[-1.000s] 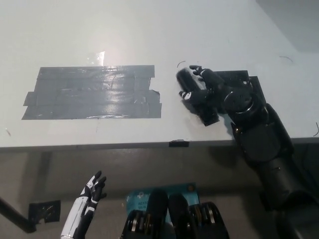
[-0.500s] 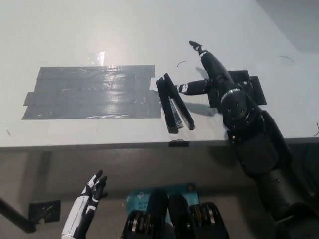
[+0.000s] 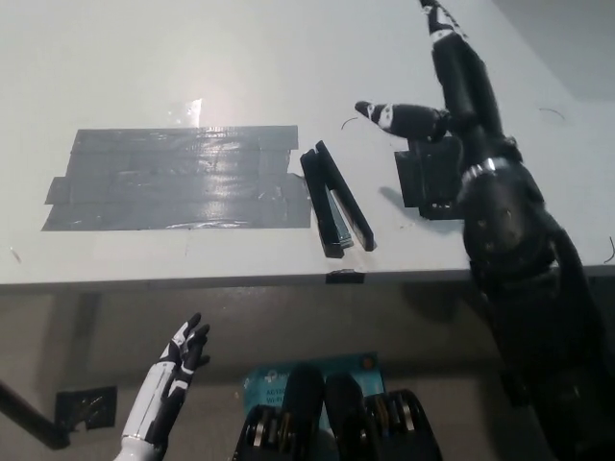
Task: A person hands a stapler to the robot and the robot grabs it with its right hand and places it on the desk infront of it
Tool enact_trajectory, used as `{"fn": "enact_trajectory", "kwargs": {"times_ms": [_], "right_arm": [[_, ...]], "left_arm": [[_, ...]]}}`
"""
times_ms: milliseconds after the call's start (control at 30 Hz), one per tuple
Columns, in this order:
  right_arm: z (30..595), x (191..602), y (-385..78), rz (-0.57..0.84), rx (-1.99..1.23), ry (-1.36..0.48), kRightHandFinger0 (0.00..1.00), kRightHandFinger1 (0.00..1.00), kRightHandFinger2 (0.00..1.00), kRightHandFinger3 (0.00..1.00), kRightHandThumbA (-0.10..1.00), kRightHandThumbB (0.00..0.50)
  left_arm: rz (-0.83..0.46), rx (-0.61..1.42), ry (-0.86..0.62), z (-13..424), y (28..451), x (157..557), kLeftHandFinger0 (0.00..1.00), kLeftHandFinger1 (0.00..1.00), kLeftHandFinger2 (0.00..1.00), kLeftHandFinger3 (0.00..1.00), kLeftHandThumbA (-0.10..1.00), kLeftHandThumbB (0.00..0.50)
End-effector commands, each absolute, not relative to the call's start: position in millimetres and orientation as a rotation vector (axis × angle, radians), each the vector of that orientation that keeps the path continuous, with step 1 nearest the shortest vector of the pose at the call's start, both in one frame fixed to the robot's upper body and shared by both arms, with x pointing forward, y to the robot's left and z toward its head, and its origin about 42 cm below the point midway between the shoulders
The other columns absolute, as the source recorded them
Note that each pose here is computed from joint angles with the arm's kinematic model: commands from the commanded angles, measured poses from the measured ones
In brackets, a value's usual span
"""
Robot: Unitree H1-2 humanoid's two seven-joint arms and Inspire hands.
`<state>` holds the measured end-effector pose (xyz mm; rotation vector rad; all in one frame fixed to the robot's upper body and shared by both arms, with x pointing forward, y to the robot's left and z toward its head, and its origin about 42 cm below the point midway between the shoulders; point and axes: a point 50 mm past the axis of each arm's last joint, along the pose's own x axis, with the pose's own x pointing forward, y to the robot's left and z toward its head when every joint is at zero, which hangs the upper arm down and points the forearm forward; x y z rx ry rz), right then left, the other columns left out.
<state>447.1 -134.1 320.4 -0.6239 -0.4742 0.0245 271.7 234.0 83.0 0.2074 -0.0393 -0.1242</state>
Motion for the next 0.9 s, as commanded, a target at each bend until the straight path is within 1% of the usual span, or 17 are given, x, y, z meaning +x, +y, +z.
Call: {"fn": "enact_trajectory", "kwargs": {"times_ms": [0,33,67,167,233,267,333,367,400,467,500,533,567,700,733,833,867], "right_arm": [[376,311,-164,0.053,-0.512,-0.876,1.0,1.0,1.0,1.0,1.0,0.336],[361,297,-168,0.066,-0.503,-0.853,1.0,1.0,1.0,1.0,1.0,0.345],[342,286,-173,0.066,-0.5,-0.821,1.0,1.0,1.0,1.0,1.0,0.33],[303,272,-180,0.077,-0.44,-0.712,1.0,1.0,1.0,1.0,1.0,0.336],[279,266,-185,0.088,-0.397,-0.634,1.0,1.0,1.0,1.0,1.0,0.294],[264,264,-189,0.092,-0.377,-0.585,1.0,1.0,1.0,1.0,1.0,0.279],[241,259,-193,0.096,-0.38,-0.504,1.0,1.0,1.0,1.0,1.0,0.27],[226,256,-195,0.096,-0.383,-0.462,1.0,1.0,1.0,1.0,1.0,0.248],[218,255,-197,0.1,-0.377,-0.436,1.0,1.0,1.0,1.0,1.0,0.226],[190,257,-200,0.099,-0.355,-0.341,1.0,1.0,1.0,1.0,1.0,0.241],[176,258,-202,0.103,-0.336,-0.301,1.0,1.0,1.0,1.0,0.98,0.224],[167,259,-202,0.107,-0.316,-0.28,1.0,1.0,1.0,1.0,0.96,0.224],[153,264,-202,0.114,-0.308,-0.242,1.0,1.0,1.0,1.0,0.94,0.203],[133,269,-203,0.136,-0.322,-0.186,1.0,1.0,1.0,1.0,0.91,0.198],[129,269,-204,0.139,-0.318,-0.177,1.0,1.0,1.0,1.0,0.9,0.188],[116,269,-205,0.148,-0.332,-0.147,1.0,1.0,1.0,1.0,0.9,0.166],[113,268,-205,0.155,-0.338,-0.131,1.0,1.0,1.0,1.0,0.91,0.171]], "left_arm": [[-0.149,0.223,-0.096,99,232,287,0.93,1.0,1.0,1.0,0.95,0.454],[-0.15,0.224,-0.089,98,232,285,0.93,1.0,1.0,1.0,0.95,0.452],[-0.151,0.221,-0.086,96,232,284,0.92,1.0,1.0,1.0,0.95,0.451],[-0.15,0.223,-0.075,89,233,279,0.93,1.0,1.0,1.0,0.98,0.469],[-0.148,0.215,-0.065,85,232,275,0.94,1.0,1.0,1.0,0.98,0.481],[-0.148,0.209,-0.059,83,233,273,0.94,1.0,1.0,1.0,0.98,0.477],[-0.148,0.207,-0.056,79,233,267,0.95,1.0,1.0,1.0,0.98,0.465],[-0.147,0.206,-0.053,78,233,265,0.95,1.0,1.0,1.0,0.99,0.464],[-0.146,0.204,-0.052,77,234,264,0.96,1.0,1.0,1.0,0.99,0.468],[-0.141,0.203,-0.051,75,234,264,0.96,1.0,1.0,1.0,1.0,0.472],[-0.141,0.202,-0.051,73,233,262,0.95,1.0,1.0,1.0,1.0,0.47],[-0.141,0.201,-0.053,72,232,262,0.95,1.0,1.0,1.0,1.0,0.47],[-0.137,0.198,-0.057,72,232,263,0.96,1.0,1.0,1.0,1.0,0.474],[-0.128,0.197,-0.056,72,232,262,0.96,1.0,1.0,1.0,1.0,0.469],[-0.128,0.197,-0.055,72,232,261,0.96,1.0,1.0,1.0,1.0,0.467],[-0.132,0.2,-0.055,72,233,258,1.0,1.0,1.0,1.0,1.0,0.482],[-0.132,0.202,-0.056,72,233,257,1.0,1.0,1.0,1.0,1.0,0.482]]}}
